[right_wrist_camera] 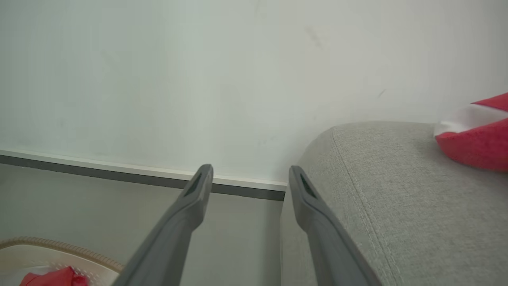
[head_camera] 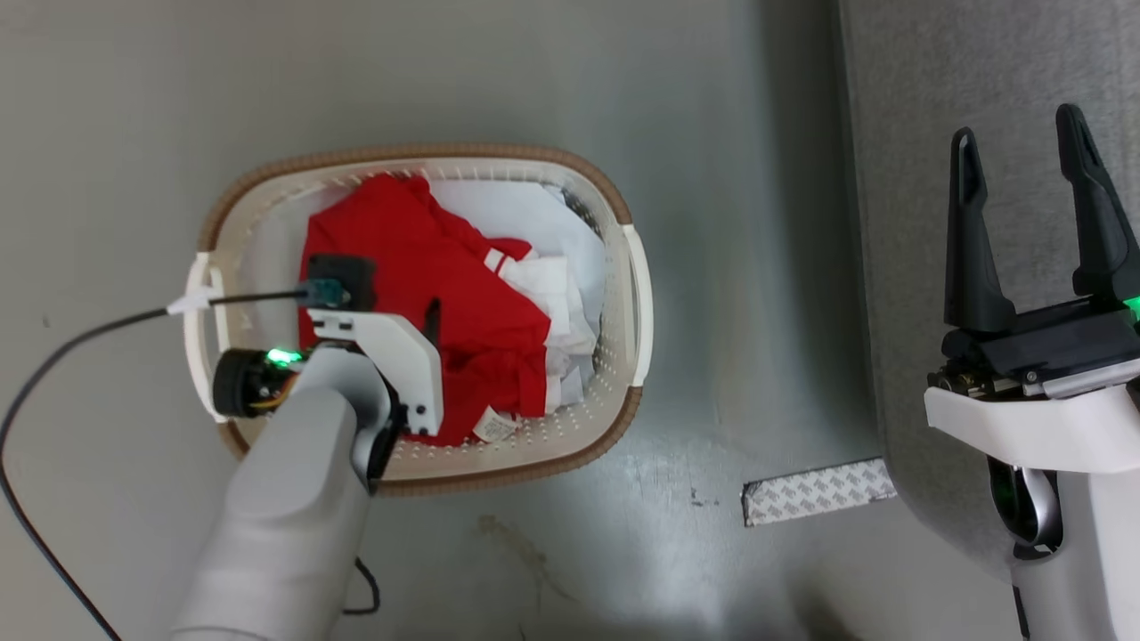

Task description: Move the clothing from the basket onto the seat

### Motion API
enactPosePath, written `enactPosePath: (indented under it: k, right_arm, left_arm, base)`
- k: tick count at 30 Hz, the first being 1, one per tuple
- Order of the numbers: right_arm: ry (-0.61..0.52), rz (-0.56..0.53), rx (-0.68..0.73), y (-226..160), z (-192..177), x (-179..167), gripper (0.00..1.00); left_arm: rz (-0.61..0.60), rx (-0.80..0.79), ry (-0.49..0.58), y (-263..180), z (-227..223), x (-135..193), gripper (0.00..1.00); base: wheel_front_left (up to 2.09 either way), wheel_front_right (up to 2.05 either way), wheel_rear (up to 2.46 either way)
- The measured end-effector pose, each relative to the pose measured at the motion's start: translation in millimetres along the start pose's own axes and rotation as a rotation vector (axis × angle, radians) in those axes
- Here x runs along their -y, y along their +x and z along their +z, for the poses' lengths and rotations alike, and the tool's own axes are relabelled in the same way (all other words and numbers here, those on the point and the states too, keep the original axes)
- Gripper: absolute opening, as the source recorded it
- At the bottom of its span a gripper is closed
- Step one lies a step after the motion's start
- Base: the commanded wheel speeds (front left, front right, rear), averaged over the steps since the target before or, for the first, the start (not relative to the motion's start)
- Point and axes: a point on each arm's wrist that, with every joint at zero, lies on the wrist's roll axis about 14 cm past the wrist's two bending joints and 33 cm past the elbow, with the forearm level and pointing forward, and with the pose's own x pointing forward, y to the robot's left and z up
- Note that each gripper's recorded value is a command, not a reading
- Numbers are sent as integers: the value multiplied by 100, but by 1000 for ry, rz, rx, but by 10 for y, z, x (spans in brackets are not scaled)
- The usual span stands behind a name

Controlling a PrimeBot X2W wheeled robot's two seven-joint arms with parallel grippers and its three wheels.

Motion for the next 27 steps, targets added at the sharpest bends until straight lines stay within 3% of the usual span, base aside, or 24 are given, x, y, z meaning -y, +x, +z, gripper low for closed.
enactPosePath:
  k: [6,17,18,19,20,27]
  right_arm:
    - [-4,13,-24,50,-181,-26,100]
    - [-9,4,-79,23,-438,22,100]
    - [-10,3,-82,20,-451,24,100]
    - [-10,2,-84,18,-460,27,100]
    - [-11,2,-85,16,-466,32,100]
    - [-10,-7,-80,9,-419,51,100]
  left_arm:
    - [14,-38,-6,215,-124,-111,100]
    - [-43,-24,13,449,-128,13,100]
    - [-46,-21,19,459,-131,24,44]
    - [-49,-25,22,467,-144,31,15]
    - [-50,-24,23,473,-152,35,0]
    - [-68,1,37,384,-108,58,0]
  base:
    - [0,0,0]
    - [0,0,0]
    - [0,0,0]
    - [0,0,0]
    - [0,0,0]
    - [0,0,0]
